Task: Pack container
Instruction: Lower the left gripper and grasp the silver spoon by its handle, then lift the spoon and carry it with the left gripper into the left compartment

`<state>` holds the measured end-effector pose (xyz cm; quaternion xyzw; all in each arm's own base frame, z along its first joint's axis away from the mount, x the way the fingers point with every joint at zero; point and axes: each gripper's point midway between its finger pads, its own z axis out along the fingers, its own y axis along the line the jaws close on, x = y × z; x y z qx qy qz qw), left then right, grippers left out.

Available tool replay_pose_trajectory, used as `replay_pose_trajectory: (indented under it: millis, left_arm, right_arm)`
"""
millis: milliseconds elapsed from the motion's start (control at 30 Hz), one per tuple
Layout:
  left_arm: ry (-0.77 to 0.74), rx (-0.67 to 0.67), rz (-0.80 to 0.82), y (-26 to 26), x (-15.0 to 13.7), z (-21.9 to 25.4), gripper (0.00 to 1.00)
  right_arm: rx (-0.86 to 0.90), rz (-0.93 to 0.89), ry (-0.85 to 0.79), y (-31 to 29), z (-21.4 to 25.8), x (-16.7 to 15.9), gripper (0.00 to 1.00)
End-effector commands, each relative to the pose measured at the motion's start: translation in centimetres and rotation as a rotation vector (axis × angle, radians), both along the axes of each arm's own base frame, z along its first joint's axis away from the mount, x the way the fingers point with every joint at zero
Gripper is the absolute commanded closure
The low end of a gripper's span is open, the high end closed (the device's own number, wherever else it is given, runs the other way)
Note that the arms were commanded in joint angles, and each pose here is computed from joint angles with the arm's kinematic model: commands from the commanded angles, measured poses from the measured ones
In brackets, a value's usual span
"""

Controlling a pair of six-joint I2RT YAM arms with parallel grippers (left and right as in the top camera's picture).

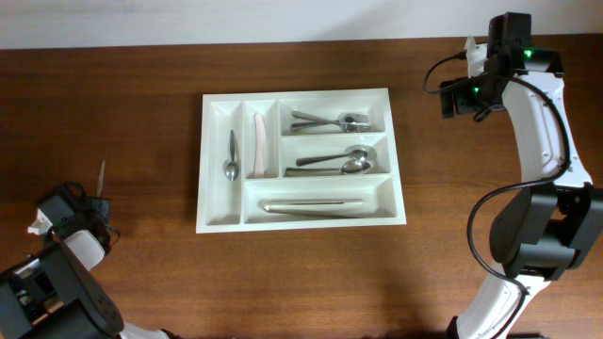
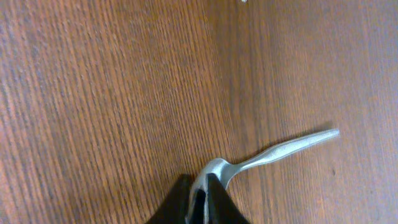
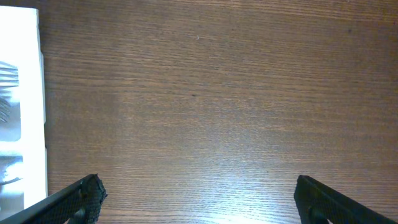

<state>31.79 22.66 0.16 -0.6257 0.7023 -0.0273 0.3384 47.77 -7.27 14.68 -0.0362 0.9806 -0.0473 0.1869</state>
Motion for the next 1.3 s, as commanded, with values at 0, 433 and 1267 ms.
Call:
replay_pose_trajectory:
  millis: [0, 433, 1267]
  left_arm:
    - [0.032, -0.037, 0.002, -0.6, -0.9, -1.5, 0.98]
    - [-0.223, -0.066, -0.175, -2.3, 4.0, 2.4, 0.98]
    - [-0.491, 0.104, -0.735, -10.4, 7.6, 16.8, 0.98]
  right_arm:
    - [-0.007, 0.011, -0.023, 0.2, 1.0, 0.0, 0.01]
    - [-0.007, 0.011, -0.023, 0.2, 1.0, 0.0, 0.01]
    - [-0.007, 0.011, -0.023, 0.2, 1.0, 0.0, 0.01]
